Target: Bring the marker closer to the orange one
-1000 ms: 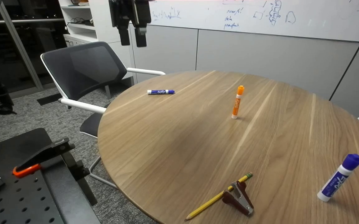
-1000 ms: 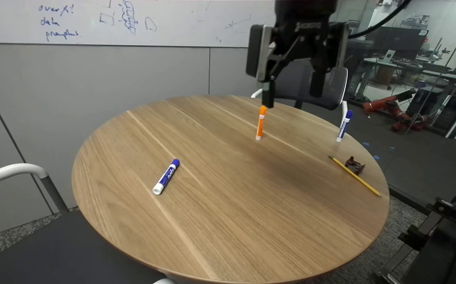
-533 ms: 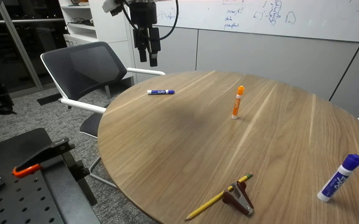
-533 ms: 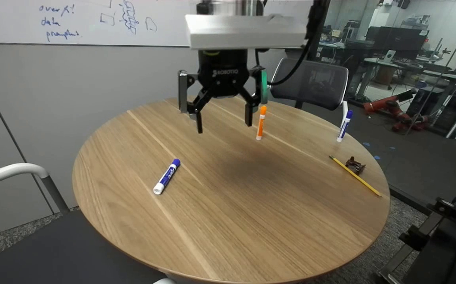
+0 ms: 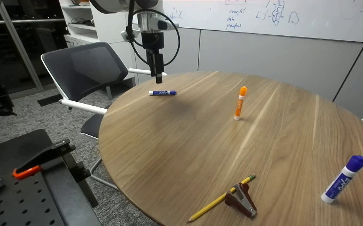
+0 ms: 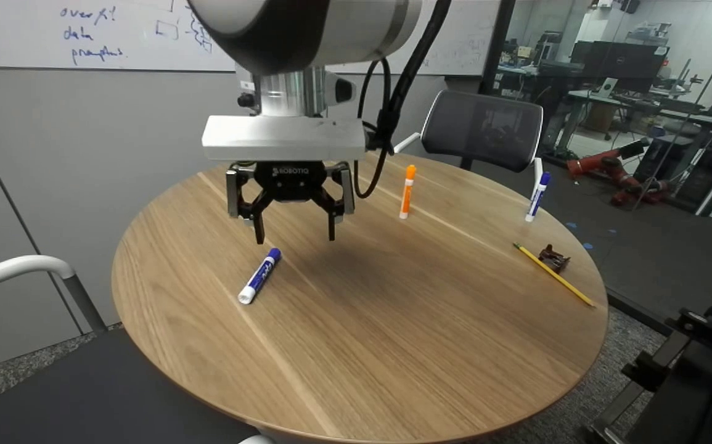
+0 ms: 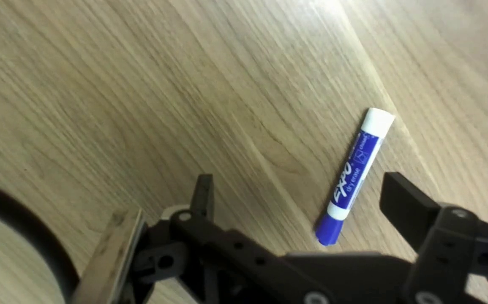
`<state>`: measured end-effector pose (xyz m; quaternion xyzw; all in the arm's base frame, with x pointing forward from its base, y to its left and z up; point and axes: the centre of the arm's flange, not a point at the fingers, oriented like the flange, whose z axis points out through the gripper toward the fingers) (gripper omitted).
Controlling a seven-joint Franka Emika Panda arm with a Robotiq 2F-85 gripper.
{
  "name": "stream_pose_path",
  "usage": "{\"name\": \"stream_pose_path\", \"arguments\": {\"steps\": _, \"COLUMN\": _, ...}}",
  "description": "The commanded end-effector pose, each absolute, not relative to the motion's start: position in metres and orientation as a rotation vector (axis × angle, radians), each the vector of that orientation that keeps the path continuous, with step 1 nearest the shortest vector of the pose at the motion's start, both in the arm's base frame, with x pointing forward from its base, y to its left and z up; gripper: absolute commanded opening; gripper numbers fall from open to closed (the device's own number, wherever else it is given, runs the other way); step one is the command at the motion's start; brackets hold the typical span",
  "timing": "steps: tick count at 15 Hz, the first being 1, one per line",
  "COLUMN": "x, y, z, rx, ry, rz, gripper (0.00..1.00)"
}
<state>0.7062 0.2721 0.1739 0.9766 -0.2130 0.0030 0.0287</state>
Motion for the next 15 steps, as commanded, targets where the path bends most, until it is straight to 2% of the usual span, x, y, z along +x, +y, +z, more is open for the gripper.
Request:
{"name": "stream_pose_path", "arguments": {"steps": 1, "x": 0.766, "y": 0.293, "z": 0.151, "rx": 3.005, "ry": -0.759, "rz": -0.016, "gripper": 1.0}}
{"name": "stream_pose_path", "arguments": {"steps": 8, "x": 0.782, "y": 0.312, "z": 0.091, "rx": 2.961, "ry": -0.803, "rz": -0.065, "gripper": 1.0}}
{"name": "stream_pose_path", "arguments": {"steps": 15, "x": 0.788, "y": 0.322, "z": 0.072, "rx": 2.959, "ry": -0.809, "rz": -0.049, "gripper": 1.0}}
